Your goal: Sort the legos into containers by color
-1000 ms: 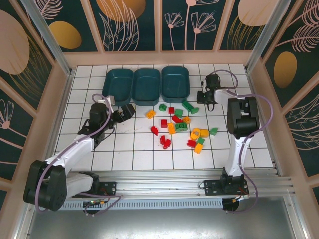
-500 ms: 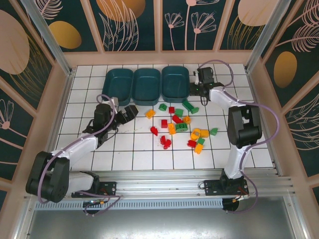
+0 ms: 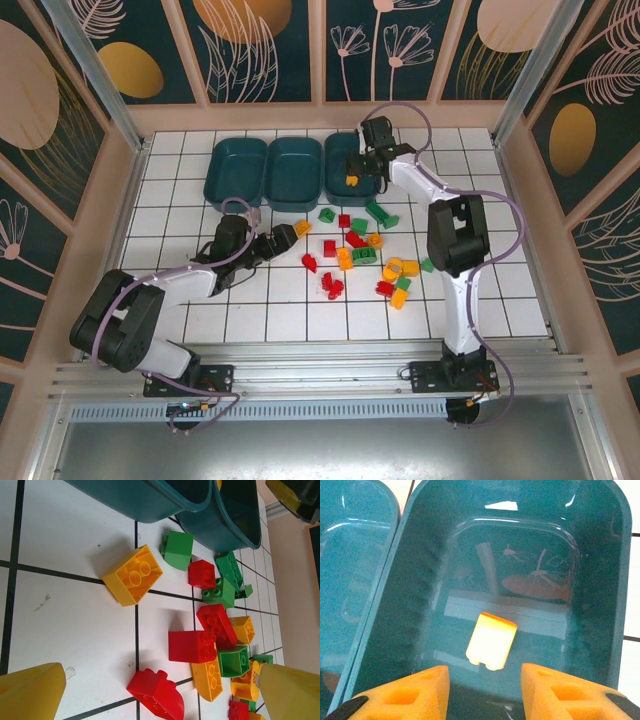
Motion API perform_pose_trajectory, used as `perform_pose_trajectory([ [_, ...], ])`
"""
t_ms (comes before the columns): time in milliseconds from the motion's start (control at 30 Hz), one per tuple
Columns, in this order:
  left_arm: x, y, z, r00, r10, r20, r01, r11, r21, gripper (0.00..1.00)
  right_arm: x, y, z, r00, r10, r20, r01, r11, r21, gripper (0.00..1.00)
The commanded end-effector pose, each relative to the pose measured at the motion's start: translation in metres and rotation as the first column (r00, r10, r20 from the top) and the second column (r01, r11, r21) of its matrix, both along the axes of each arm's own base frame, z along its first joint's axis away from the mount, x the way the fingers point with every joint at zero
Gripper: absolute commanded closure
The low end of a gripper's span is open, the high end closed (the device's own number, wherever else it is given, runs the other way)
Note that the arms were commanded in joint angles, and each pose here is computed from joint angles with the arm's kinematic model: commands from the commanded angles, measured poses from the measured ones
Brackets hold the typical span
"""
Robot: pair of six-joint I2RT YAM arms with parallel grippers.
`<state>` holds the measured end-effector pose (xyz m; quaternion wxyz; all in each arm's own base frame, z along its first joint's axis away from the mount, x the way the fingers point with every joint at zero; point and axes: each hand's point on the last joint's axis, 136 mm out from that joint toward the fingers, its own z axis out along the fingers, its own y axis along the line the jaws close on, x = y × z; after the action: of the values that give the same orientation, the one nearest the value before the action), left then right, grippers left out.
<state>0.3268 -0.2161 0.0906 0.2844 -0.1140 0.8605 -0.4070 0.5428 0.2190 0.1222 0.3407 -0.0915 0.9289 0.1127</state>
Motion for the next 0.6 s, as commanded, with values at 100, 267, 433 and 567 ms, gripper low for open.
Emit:
perform_pose_trajectory([
  [100, 0.011, -0.005, 0.022, 0.998, -0.003, 0.069, 0.004, 1.0, -0.018, 0.01, -0.021, -0.011, 0.043, 0.994, -0.069, 0.079, 0.069, 0.998, -0.004, 0.57],
  [267, 0.007, 0.01, 0.026, 0.994, 0.066, 0.092, -0.066, 0.998, -0.002, 0.02, -0.095, -0.012, 0.03, 0.993, -0.101, 0.066, 0.099, 0.995, 0.032, 0.56],
  [433, -0.005, 0.025, 0.026, 0.988, 0.112, 0.103, -0.113, 0.994, 0.002, 0.01, -0.184, -0.022, -0.017, 0.991, -0.129, -0.047, 0.128, 0.992, -0.019, 0.37],
  [567, -0.017, 0.024, 0.025, 0.991, 0.089, 0.097, -0.087, 0.996, -0.018, 0.01, -0.233, -0.024, -0.034, 0.986, -0.13, -0.104, 0.124, 0.99, -0.062, 0.2],
])
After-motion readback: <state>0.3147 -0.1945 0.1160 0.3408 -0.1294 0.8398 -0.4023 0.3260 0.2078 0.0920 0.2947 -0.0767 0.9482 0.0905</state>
